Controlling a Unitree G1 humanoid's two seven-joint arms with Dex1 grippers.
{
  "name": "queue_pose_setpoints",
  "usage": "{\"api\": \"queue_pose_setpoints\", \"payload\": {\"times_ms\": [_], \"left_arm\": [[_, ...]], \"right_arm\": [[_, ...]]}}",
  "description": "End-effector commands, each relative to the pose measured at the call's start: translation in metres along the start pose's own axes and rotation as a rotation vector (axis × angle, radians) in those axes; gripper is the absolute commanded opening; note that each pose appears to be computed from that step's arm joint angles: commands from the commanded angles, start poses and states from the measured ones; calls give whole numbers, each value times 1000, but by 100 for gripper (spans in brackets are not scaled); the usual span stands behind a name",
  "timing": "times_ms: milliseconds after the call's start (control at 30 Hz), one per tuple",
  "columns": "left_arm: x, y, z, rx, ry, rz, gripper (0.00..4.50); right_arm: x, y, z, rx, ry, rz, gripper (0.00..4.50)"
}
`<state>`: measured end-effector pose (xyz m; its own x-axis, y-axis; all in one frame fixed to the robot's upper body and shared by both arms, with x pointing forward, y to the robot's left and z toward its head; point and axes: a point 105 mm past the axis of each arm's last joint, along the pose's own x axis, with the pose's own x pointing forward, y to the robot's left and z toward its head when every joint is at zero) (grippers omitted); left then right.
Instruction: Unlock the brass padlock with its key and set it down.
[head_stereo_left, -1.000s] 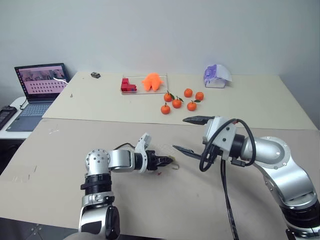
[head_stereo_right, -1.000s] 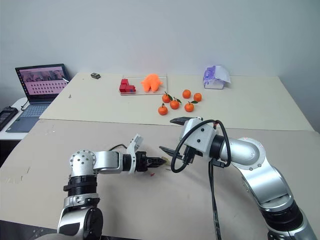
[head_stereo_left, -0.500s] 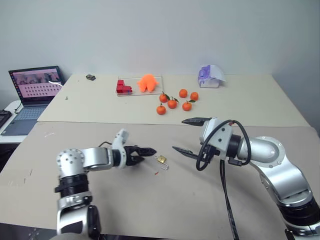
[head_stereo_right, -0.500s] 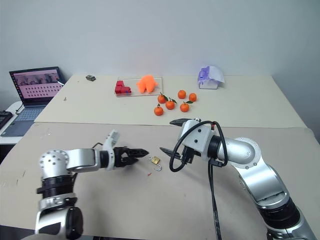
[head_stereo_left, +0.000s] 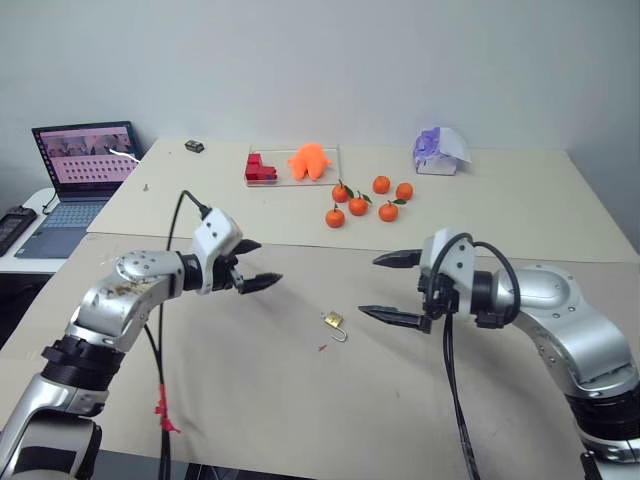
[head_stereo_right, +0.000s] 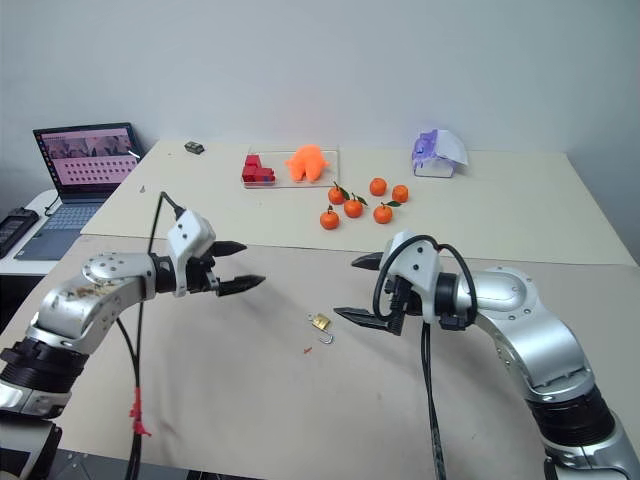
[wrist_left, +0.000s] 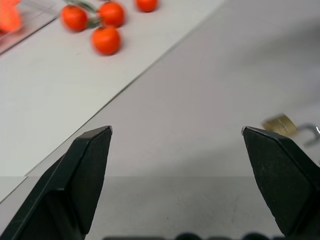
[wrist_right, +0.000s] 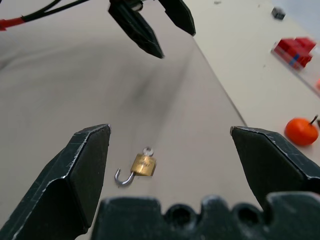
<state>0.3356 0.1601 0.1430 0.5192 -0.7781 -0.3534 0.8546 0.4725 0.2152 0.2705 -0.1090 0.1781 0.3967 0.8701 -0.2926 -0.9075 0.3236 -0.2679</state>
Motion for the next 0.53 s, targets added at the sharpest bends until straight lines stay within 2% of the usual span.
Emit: {"api": "queue_pose_setpoints", "payload": {"times_ms": [33,200,367,533], "left_arm": [[-10,11,30,37,-97,11,445],[-20,7,53,-3,-176,-2,445],[-36,-5,50,-53,-180,3,445],[-28,-9,48,-84,-194,40,445]], "right_arm": [[-10,-11,16,23,-76,-46,450],[-34,-27,8,66,-49,-105,450],[-47,-34,8,82,-50,-163,450],[-44,-36,4,93,-62,-215,450]]}}
